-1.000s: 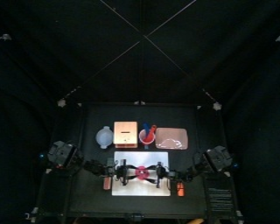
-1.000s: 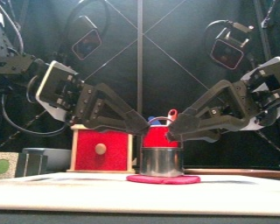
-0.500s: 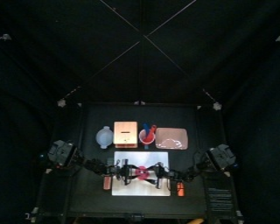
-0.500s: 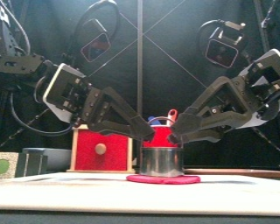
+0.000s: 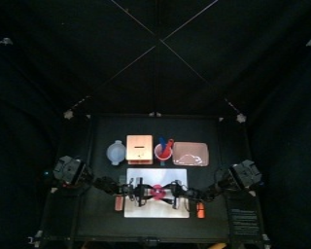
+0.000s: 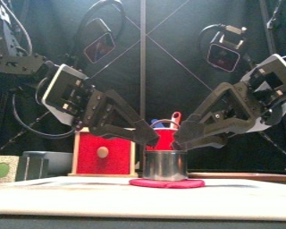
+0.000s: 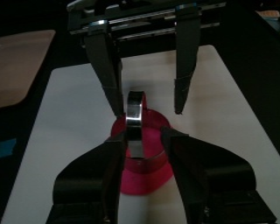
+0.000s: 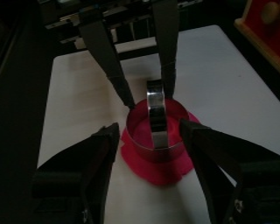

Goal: Get the cutter from the drawer then cut the dough then place the extra dough in the bowl
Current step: Cut the dough

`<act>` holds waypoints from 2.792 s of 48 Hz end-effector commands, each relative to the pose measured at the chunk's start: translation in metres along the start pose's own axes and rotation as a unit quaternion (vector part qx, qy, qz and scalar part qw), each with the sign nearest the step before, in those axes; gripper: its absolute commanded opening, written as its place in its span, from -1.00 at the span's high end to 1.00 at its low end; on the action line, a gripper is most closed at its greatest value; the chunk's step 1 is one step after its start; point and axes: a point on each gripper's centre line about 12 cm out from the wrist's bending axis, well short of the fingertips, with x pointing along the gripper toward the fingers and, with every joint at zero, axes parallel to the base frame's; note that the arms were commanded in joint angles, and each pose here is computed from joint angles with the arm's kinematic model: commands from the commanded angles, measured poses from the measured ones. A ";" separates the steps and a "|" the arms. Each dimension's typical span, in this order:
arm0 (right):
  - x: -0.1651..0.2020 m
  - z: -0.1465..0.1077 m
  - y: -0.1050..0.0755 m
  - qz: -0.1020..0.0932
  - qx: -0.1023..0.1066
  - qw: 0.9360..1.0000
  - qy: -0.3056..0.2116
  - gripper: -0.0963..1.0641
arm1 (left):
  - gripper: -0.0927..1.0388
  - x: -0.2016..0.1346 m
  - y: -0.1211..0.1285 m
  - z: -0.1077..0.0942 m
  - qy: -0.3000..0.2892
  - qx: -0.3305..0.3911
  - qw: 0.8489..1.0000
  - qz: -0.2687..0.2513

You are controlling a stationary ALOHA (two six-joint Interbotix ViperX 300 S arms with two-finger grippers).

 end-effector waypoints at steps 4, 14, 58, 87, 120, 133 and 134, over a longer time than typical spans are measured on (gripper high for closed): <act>0.001 0.018 0.001 0.001 0.012 1.000 -0.024 -0.70 | -0.44 0.002 0.001 0.008 -0.010 -0.003 1.000 0.001; 0.000 0.017 0.002 0.004 0.011 1.000 -0.020 -0.61 | -0.43 0.002 0.001 0.008 -0.008 -0.002 1.000 0.000; 0.000 0.012 -0.007 0.002 0.009 1.000 0.020 -0.23 | -0.16 0.001 -0.004 -0.003 0.035 0.004 0.999 -0.018; 0.002 0.006 -0.010 0.004 0.009 0.999 0.048 -0.04 | 0.06 0.000 -0.008 -0.010 0.063 0.015 0.997 -0.038; 0.003 -0.024 -0.017 -0.008 0.017 0.991 0.132 -0.03 | 0.08 0.008 -0.014 -0.046 0.133 0.019 0.990 -0.049; 0.009 -0.017 -0.022 -0.014 0.017 0.992 0.123 -0.03 | 0.08 0.003 -0.012 -0.060 0.163 0.003 0.986 -0.039; 0.010 -0.017 -0.023 -0.014 0.017 0.992 0.122 -0.03 | 0.08 0.002 -0.011 -0.061 0.166 0.001 0.985 -0.038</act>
